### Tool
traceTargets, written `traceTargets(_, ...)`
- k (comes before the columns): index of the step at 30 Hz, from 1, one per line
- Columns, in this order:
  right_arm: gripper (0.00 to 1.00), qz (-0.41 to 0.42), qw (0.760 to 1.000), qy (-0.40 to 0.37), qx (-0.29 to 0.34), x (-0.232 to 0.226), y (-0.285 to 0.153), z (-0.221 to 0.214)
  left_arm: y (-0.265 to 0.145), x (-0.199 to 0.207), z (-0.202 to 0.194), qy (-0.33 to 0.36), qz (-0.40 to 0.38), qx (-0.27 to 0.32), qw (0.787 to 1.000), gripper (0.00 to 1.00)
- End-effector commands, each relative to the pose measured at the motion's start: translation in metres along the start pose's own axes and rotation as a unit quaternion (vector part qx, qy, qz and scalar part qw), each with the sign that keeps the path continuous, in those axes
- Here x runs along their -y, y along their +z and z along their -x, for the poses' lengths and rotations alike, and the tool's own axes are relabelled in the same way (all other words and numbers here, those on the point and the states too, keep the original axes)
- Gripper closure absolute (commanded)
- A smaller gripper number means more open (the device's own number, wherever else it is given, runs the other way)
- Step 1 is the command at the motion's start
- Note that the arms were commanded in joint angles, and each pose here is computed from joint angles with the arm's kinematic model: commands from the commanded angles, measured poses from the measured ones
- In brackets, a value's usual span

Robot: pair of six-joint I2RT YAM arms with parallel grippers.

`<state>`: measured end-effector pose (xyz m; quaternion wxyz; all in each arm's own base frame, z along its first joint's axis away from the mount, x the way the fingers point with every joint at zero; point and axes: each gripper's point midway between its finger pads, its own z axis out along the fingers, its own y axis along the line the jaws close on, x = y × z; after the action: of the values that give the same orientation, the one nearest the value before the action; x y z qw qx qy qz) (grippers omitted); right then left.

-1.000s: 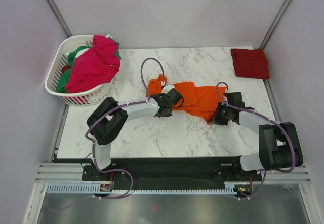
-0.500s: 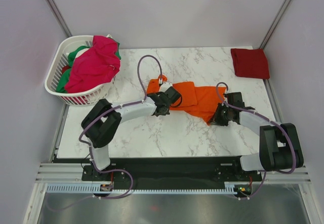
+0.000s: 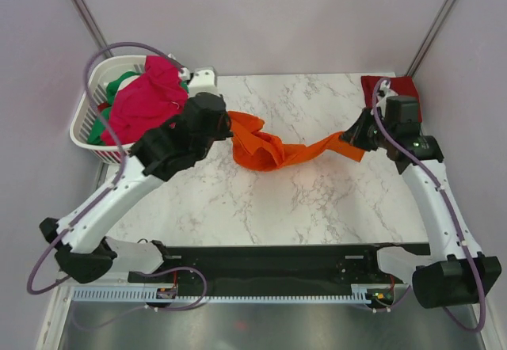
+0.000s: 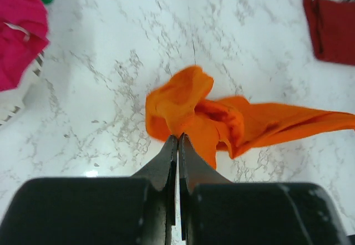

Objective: Fold and stack the t-shirts
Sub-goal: Flatten the tshirt out

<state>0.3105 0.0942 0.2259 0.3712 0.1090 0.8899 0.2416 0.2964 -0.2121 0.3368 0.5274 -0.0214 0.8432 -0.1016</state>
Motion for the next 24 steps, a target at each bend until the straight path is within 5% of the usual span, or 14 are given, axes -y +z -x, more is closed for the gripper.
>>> traceTargets(1,1.00,-0.007,0.998,-0.015,0.054,-0.021,-0.053,0.041,-0.051,-0.038,0.046,0.009,0.028,0.050,0.998,0.98)
traceTargets(5,1.00,-0.021,0.992,-0.016,0.121,-0.033,-0.102,0.081,-0.108,-0.056,0.102,-0.028,0.003,0.116,0.993,0.98)
traceTargets(12,1.00,-0.058,0.964,-0.005,0.258,-0.051,-0.202,0.120,-0.170,-0.083,0.133,-0.068,-0.035,0.159,0.984,0.98)
traceTargets(15,1.00,-0.053,0.962,0.010,0.269,-0.050,-0.212,0.106,-0.178,-0.088,0.129,-0.079,-0.045,0.159,0.983,0.98)
traceTargets(18,1.00,-0.048,0.979,0.019,0.196,-0.031,-0.180,0.058,-0.170,-0.090,0.112,-0.075,-0.037,0.139,0.987,0.98)
traceTargets(19,0.63,-0.070,0.988,0.038,0.132,-0.006,-0.146,0.020,-0.160,-0.089,0.099,-0.070,-0.028,0.123,0.990,0.98)
traceTargets(20,0.44,-0.043,0.992,0.051,0.112,-0.007,-0.143,-0.007,-0.159,-0.091,0.093,-0.072,-0.028,0.119,0.990,0.98)
traceTargets(22,0.20,-0.051,0.994,0.089,0.038,0.022,-0.108,-0.068,-0.149,-0.092,0.078,-0.075,-0.018,0.103,0.992,0.98)
traceTargets(23,0.02,-0.035,0.993,0.099,0.051,0.021,-0.113,-0.081,-0.137,-0.092,0.060,-0.063,-0.005,0.083,0.995,0.98)
traceTargets(24,0.02,-0.025,0.993,0.105,0.046,0.022,-0.110,-0.091,-0.133,-0.093,0.050,-0.061,-0.002,0.073,0.995,0.98)
